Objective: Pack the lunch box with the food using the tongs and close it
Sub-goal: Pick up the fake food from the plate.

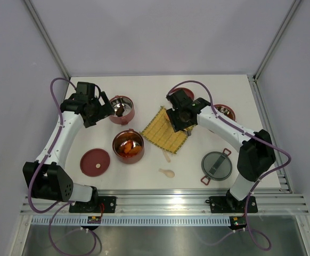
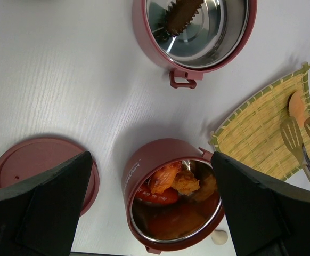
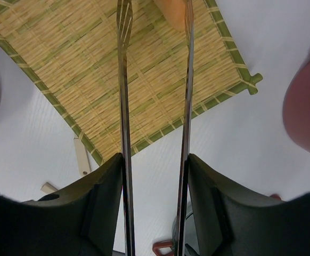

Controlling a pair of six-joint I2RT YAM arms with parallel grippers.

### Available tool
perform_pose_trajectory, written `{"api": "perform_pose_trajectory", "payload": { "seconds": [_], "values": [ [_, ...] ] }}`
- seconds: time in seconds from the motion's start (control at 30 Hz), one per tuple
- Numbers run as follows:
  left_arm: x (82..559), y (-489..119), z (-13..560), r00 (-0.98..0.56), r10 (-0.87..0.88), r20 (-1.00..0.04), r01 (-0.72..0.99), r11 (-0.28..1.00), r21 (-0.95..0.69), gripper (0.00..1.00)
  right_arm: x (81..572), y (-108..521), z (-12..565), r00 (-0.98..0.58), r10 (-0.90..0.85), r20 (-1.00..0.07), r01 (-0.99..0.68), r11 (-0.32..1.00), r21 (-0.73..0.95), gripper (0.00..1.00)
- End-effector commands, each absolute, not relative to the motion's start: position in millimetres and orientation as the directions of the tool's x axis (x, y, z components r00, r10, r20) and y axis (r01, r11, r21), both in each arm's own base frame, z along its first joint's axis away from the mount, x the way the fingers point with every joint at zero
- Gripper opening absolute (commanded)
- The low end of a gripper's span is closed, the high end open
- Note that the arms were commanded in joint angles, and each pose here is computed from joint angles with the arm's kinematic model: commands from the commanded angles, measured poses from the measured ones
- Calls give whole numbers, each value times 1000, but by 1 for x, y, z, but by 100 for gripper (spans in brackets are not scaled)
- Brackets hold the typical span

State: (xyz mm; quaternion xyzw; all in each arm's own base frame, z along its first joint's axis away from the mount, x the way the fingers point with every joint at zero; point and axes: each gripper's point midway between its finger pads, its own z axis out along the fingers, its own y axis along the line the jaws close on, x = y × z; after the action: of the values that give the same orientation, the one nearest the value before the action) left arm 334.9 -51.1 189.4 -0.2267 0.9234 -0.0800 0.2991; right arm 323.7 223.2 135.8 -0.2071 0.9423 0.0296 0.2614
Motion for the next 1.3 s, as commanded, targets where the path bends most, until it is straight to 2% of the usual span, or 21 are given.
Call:
{"api": "perform_pose_trajectory", "payload": {
  "seconds": [0.0,0.5,0.8,1.27],
  "values": [
    [342,-52,189,-710,-465,-528,-356,885,-300,99,336,226,145,-759,-377,-531,-412,909,-57,57],
    [351,-55,180,-721,-469,-510,-361,882,-301,99,329,229,131,-781,-393,-486,-434,900,-30,57],
    [353,-52,187,-708,-463,-533,-359,886,-292,99,322,228,129,-789,-387,-478,-433,901,-15,57],
    [349,-48,200,-683,-474,-556,-367,881,-299,99,341,228,159,-733,-407,-546,-444,893,-70,56]
  ]
}}
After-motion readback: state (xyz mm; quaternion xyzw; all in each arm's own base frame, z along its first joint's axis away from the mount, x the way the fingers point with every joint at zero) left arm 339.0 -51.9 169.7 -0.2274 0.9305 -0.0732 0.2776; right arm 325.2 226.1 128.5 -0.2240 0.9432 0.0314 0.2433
